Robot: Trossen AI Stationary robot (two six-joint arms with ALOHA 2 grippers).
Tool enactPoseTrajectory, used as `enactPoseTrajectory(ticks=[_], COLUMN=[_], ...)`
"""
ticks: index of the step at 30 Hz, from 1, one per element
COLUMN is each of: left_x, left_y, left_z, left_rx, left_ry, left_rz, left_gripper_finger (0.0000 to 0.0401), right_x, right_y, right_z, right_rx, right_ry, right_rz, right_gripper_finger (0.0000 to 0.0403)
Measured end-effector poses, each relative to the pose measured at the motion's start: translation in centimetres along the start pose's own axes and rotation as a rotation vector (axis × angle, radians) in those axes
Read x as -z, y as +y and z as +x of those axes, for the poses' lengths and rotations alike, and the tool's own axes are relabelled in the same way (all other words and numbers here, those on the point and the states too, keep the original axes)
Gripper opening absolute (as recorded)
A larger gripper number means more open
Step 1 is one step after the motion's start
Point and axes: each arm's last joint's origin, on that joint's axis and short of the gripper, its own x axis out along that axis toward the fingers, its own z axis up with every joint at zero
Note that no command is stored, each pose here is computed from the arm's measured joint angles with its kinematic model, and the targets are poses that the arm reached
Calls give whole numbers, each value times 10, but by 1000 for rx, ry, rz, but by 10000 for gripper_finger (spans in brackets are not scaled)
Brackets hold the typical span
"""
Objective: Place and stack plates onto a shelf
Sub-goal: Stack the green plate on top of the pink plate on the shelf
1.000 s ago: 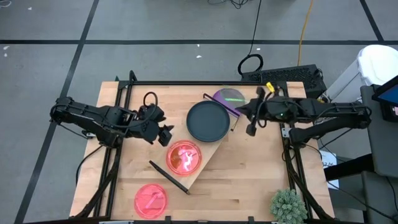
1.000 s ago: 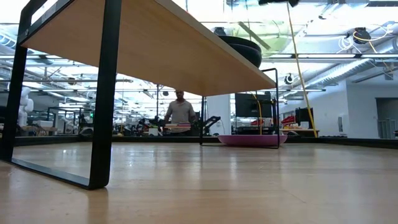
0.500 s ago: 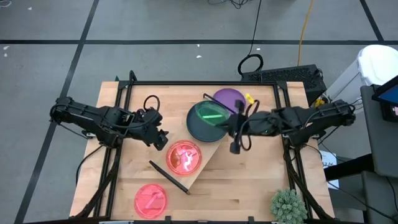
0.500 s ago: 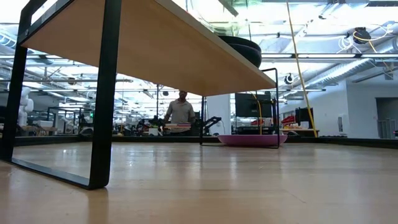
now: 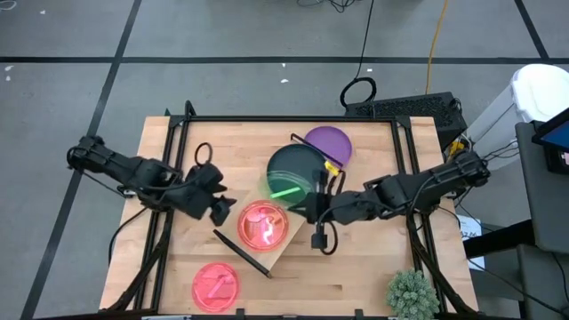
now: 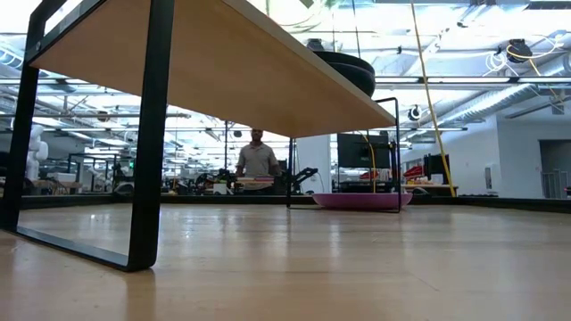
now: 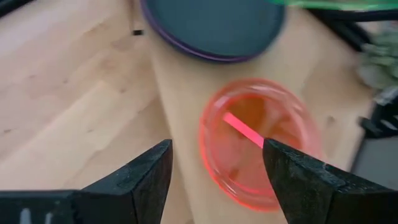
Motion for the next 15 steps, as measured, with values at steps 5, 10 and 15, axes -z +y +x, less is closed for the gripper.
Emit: enactPoseTrajectory(ticks=[5, 10, 15], left_x=[10, 16, 18], left_y=[-3, -3, -1], left_z=[-19, -32, -37], left_rx=[101, 154, 152], left_ry=[-9, -15, -59], left_rz=[35, 60, 80], left_gripper_finger=[255, 255, 255], right_x=[-2, -2, -4], right_y=[9, 15, 25], right_z=[2, 5, 13], right_rx=[-15, -10, -46], right_ry=[-32, -50, -95], right_rz=[6, -17, -81], right_gripper_finger=[0, 0, 0])
